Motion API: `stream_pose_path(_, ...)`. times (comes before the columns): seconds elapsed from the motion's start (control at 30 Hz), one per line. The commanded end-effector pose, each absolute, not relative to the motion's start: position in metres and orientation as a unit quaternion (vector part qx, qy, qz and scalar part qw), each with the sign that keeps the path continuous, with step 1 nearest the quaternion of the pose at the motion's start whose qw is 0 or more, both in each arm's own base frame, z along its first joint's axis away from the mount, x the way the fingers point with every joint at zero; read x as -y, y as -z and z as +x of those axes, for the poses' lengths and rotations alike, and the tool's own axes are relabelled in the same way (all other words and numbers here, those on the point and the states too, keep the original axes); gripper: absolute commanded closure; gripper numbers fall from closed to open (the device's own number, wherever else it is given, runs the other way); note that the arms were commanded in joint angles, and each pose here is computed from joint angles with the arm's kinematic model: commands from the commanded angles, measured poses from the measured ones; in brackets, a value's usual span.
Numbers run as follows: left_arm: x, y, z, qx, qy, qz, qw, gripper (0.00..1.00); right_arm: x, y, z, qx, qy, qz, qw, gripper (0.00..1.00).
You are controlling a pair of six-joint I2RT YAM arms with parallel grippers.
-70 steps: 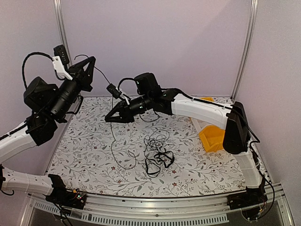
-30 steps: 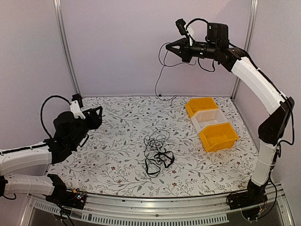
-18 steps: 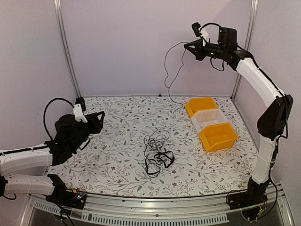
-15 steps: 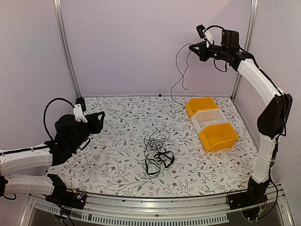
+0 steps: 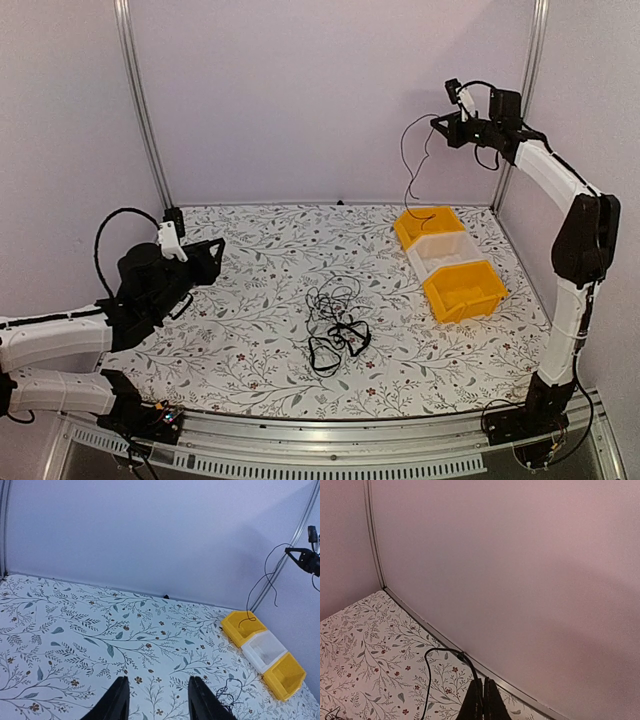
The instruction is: Untangle the cables
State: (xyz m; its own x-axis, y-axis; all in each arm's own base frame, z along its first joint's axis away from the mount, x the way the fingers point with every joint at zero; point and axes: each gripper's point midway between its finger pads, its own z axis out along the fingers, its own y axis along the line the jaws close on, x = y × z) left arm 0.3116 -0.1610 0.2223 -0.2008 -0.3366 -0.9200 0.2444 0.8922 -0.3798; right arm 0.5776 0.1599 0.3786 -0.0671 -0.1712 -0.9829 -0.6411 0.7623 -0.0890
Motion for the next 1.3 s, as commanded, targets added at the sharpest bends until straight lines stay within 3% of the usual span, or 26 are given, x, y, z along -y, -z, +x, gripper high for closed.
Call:
stream_pose_path(0.0, 0.159, -0.224, 0.312, -0.736, 0.231, -0.032, 0.636, 0.61, -0.143, -0.317, 0.595, -0.740, -0.187, -0.275, 0.585, 1.00)
stream_pose_path(0.7, 0.159, -0.212, 0.312, -0.741, 0.231, -0.035, 0.630, 0.60, -0.126, -0.167, 0.584, -0.822, -0.157, -0.286, 0.466, 1.00)
stream_pose_path(1.27, 0.158, -0.206, 0.313, -0.741, 0.229, -0.037, 0.630, 0.59, -0.070, -0.177, 0.572, -0.838, -0.075, -0.289, 0.456, 1.00)
